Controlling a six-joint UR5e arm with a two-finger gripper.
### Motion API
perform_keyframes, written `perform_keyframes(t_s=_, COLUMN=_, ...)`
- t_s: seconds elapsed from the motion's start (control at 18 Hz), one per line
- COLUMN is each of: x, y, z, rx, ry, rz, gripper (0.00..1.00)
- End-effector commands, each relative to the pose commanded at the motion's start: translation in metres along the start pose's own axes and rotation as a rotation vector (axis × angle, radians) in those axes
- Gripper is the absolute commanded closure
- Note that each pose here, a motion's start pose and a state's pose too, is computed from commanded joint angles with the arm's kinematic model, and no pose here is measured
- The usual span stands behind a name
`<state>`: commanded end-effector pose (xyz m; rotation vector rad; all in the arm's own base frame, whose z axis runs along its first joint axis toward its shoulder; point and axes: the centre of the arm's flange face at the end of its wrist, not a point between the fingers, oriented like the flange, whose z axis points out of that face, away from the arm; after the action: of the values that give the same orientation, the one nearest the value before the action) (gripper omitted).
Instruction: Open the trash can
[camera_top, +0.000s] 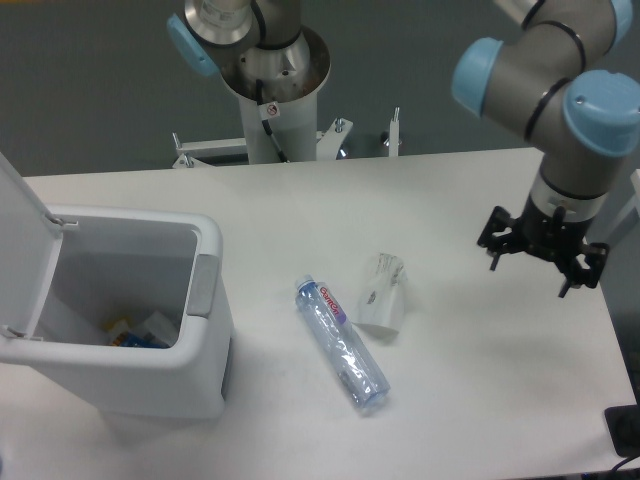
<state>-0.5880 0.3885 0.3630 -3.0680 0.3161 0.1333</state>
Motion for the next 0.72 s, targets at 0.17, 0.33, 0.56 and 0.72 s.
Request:
perform_keyframes(t_s=0.17, x=-0.005, y=0.0, z=0.015, rx=-0.012, ry=0.013, rz=0.001, gripper=0.0)
perform_keyframes(t_s=0.33, x=-0.005, y=-0.001, z=0.015, rx=-0.012, ry=0.014, rz=0.01, gripper=0.0)
perform_keyframes(t_s=0.56, x=-0.002, y=-0.002, z=0.022, rx=-0.014, ry=0.021, rz=0.047, gripper=0.0)
perform_keyframes(t_s=0.72, x=-0.002, y=-0.001, z=0.023, rx=-0.014, ry=0.021, rz=0.076, gripper=0.0)
